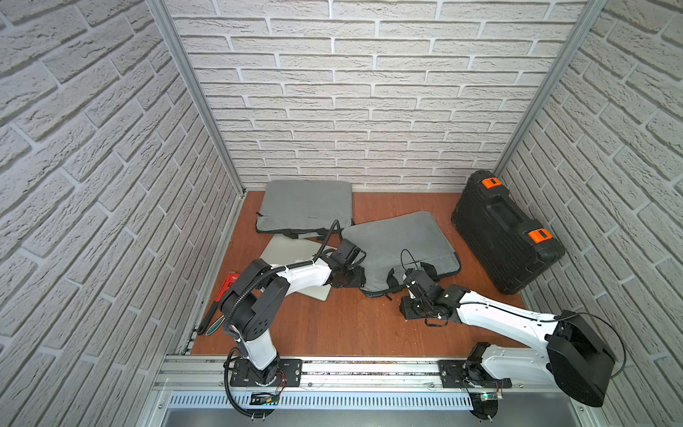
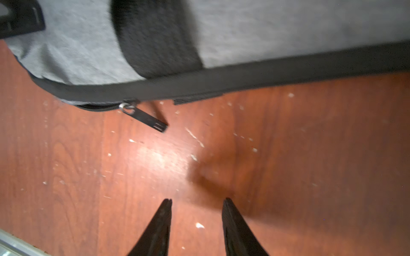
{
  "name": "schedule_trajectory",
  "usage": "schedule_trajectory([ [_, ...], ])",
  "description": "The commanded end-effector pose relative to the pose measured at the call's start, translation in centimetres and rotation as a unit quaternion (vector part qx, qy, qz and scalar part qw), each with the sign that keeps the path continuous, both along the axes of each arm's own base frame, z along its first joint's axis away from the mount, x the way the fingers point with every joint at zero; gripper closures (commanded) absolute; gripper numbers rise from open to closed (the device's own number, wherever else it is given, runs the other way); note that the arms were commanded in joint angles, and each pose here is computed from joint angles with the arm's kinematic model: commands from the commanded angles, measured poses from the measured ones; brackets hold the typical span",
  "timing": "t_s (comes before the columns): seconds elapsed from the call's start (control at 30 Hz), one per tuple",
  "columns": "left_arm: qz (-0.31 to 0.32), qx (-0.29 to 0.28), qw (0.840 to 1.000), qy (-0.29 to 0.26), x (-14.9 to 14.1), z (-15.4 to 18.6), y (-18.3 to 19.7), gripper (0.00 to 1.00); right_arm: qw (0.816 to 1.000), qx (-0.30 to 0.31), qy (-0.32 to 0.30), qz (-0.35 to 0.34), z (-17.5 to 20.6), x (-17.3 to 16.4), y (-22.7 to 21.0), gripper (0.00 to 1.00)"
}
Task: Open the zippered laptop bag and take out the laptop
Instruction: Adjust the zippered laptop bag at the center of the board.
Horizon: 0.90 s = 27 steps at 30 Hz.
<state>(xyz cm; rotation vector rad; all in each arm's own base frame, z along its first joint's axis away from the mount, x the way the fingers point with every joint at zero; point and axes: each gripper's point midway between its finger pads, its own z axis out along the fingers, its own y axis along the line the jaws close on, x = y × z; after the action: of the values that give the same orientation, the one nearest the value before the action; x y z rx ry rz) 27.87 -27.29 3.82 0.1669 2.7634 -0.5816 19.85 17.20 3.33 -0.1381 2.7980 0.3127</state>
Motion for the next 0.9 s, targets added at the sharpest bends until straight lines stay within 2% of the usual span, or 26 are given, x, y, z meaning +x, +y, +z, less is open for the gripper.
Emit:
schedule_trajectory([
  [0.0,0.035,-0.002,0.999,-0.035,0.4,1.8,0.8,0.33,0.998,0.006,-0.055,0.038,1.2,2.1,2.4,0.55],
  [0.23,0.056,-0.015,0.998,-0.041,-0.5,1.9,0.8,0.34,0.994,-0.041,-0.077,0.068,0.5,3.7,4.0,0.53],
  [0.53,0.044,-0.027,0.998,-0.027,-0.8,0.8,-0.8,0.38,0.992,-0.071,-0.082,0.070,-0.7,4.9,4.5,0.53],
  [0.67,0.043,-0.030,0.998,-0.024,-0.9,0.7,-1.0,0.40,0.991,-0.074,-0.083,0.070,-1.0,5.1,4.6,0.59],
  [0.73,0.043,-0.030,0.998,-0.023,-0.9,0.6,-1.1,0.41,0.991,-0.077,-0.083,0.069,-1.1,5.2,4.6,0.65],
  [0.87,0.042,-0.032,0.998,-0.019,-0.9,0.2,-1.3,0.42,0.991,-0.081,-0.086,0.068,-1.3,5.4,4.5,0.65],
])
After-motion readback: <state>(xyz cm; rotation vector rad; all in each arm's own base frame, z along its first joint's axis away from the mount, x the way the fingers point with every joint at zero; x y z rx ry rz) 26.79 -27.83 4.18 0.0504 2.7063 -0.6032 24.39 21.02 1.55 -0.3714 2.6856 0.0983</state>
